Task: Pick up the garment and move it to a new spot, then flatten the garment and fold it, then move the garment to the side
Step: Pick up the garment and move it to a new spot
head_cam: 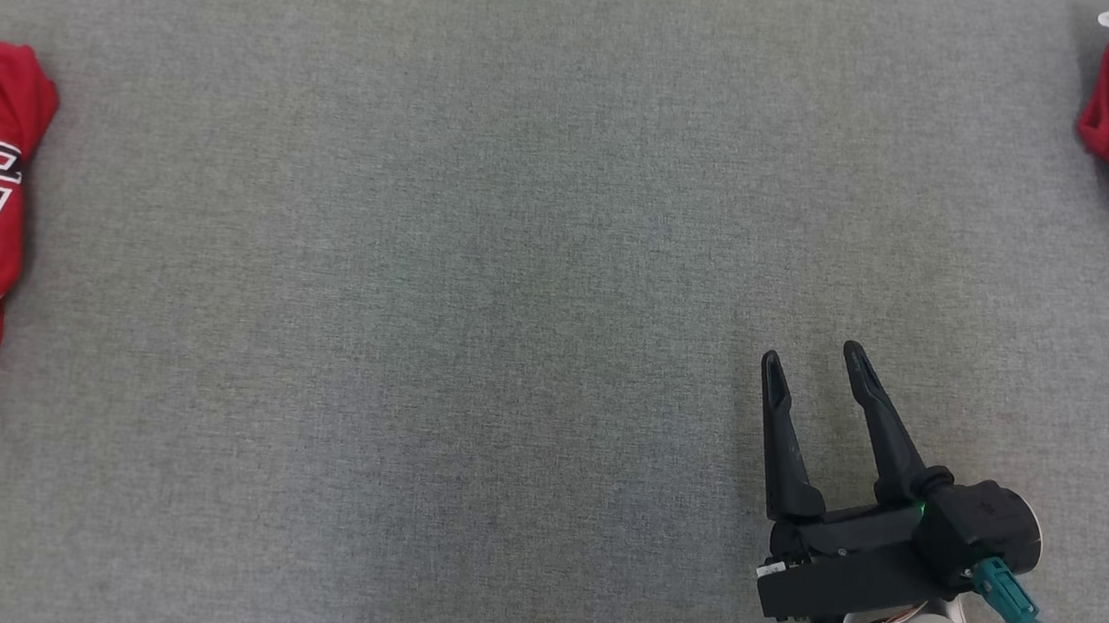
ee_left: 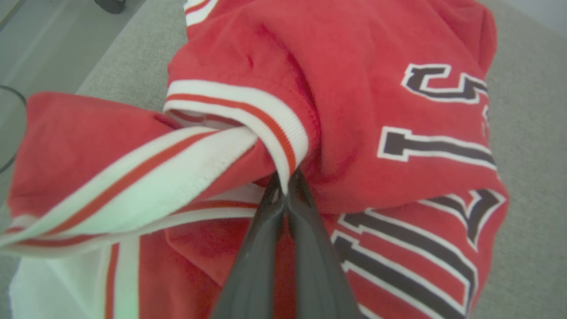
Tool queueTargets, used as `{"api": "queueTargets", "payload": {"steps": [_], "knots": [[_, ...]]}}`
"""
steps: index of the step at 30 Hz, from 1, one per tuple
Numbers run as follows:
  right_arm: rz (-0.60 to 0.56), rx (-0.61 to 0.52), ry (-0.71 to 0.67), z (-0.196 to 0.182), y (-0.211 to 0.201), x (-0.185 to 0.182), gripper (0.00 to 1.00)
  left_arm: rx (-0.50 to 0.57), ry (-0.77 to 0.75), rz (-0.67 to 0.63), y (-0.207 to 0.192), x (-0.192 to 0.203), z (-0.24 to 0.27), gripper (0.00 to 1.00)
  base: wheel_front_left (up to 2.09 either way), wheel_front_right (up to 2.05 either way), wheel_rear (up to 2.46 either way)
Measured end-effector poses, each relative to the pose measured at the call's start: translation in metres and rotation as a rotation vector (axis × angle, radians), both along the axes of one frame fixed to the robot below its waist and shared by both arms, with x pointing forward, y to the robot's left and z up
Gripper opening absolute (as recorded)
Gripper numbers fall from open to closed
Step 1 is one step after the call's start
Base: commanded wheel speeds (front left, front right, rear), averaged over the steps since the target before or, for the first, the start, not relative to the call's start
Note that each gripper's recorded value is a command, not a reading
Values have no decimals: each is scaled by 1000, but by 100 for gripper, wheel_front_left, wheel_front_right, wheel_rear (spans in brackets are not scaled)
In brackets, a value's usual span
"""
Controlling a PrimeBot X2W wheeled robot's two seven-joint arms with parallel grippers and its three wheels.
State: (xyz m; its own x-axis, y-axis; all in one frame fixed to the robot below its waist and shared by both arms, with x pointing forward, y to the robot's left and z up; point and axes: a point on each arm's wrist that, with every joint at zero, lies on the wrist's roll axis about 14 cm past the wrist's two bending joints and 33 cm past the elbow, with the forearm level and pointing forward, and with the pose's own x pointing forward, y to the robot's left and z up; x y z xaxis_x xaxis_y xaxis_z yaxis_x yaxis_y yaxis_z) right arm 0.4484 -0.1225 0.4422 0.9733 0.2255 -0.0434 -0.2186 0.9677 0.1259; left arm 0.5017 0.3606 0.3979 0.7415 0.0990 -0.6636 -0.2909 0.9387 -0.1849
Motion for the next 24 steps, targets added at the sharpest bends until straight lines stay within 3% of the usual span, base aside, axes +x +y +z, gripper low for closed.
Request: {"api": "queueTargets", "payload": {"steps": [15,24], "knots": [[23,25,-31,19,10,-11,100,140,-442,-46,0,45,134,0,0,0,0],[19,51,-65,38,10,-27,100,208,-796,-197,-49,59,269,0,0,0,0]]}}
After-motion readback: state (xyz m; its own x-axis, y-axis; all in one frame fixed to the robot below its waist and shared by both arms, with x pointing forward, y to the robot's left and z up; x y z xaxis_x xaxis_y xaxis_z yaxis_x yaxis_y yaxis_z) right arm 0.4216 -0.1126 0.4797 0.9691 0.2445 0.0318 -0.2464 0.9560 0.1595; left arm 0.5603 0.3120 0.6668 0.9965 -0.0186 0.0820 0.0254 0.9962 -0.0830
